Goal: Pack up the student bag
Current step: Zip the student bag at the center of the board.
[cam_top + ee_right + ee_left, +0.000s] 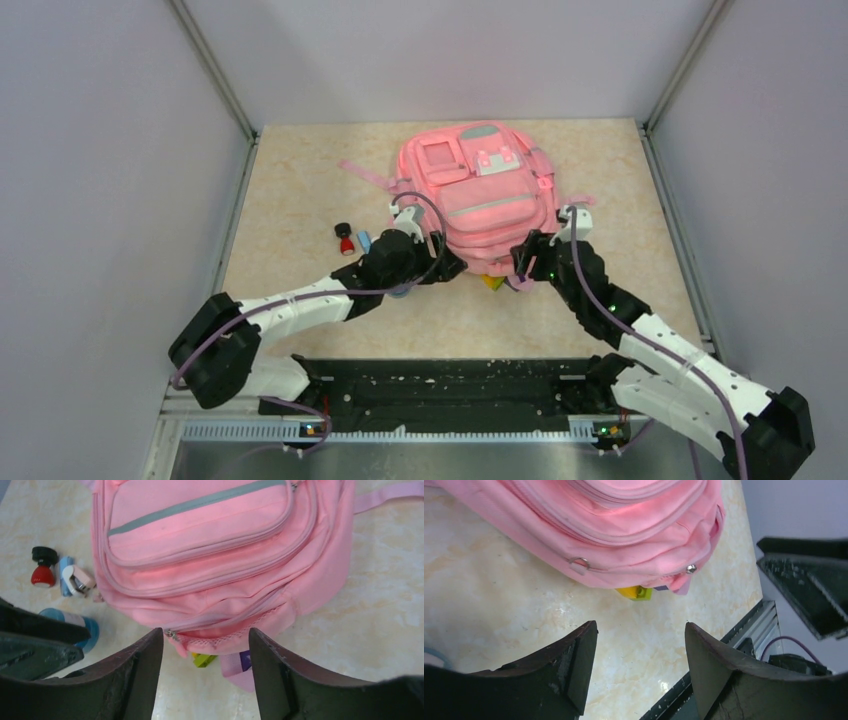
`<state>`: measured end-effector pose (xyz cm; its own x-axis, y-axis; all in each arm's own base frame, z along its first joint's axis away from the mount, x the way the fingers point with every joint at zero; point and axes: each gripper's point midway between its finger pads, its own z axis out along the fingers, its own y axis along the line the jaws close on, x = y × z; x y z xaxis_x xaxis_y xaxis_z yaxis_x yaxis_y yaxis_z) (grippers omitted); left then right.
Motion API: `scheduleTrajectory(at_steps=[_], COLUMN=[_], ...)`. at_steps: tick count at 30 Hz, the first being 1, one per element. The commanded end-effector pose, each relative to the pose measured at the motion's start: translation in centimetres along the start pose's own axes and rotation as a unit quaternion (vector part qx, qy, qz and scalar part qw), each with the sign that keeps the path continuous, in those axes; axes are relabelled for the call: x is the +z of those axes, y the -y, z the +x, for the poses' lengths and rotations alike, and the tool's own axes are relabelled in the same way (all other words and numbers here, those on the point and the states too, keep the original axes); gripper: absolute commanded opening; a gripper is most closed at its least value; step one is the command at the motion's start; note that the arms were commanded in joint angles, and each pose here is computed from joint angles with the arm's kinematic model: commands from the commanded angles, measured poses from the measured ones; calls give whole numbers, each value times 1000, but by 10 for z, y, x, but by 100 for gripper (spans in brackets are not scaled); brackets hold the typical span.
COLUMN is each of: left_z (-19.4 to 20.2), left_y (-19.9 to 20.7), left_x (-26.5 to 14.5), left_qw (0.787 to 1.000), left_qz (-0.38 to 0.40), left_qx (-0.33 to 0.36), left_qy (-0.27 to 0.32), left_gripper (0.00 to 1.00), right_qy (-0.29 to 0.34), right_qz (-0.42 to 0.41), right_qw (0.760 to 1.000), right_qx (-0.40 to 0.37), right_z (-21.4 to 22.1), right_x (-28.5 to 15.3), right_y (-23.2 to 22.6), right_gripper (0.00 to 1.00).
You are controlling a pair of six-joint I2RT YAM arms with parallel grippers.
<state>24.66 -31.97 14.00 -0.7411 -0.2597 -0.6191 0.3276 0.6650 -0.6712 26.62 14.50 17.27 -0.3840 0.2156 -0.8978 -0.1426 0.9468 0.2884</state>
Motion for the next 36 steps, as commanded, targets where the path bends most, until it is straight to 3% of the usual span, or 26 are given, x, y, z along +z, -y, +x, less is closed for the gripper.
scheduleTrajectory(at_steps=[1,11,19,36], left_z=[-30,-34,-24,-34], left_y=[10,0,-5,-18], left_x=[-2,16,40,45], left_qw=[996,988,987,986], left_qz=[23,25,24,1], left_qx=[-55,-123,-143,-132], left_qy=[63,95,73,102], left_gripper=[69,68,69,69], right_qy=[-61,-80,-72,-60], right_qz=[-68,-38,-1,-7], right_qw=[996,995,996,996], right_qx=[-4,-33,-59,-64], right_z=[33,59,60,48], right_x=[-6,7,23,31], right_y=[-26,-44,-38,-52], right_gripper=[57,54,53,45])
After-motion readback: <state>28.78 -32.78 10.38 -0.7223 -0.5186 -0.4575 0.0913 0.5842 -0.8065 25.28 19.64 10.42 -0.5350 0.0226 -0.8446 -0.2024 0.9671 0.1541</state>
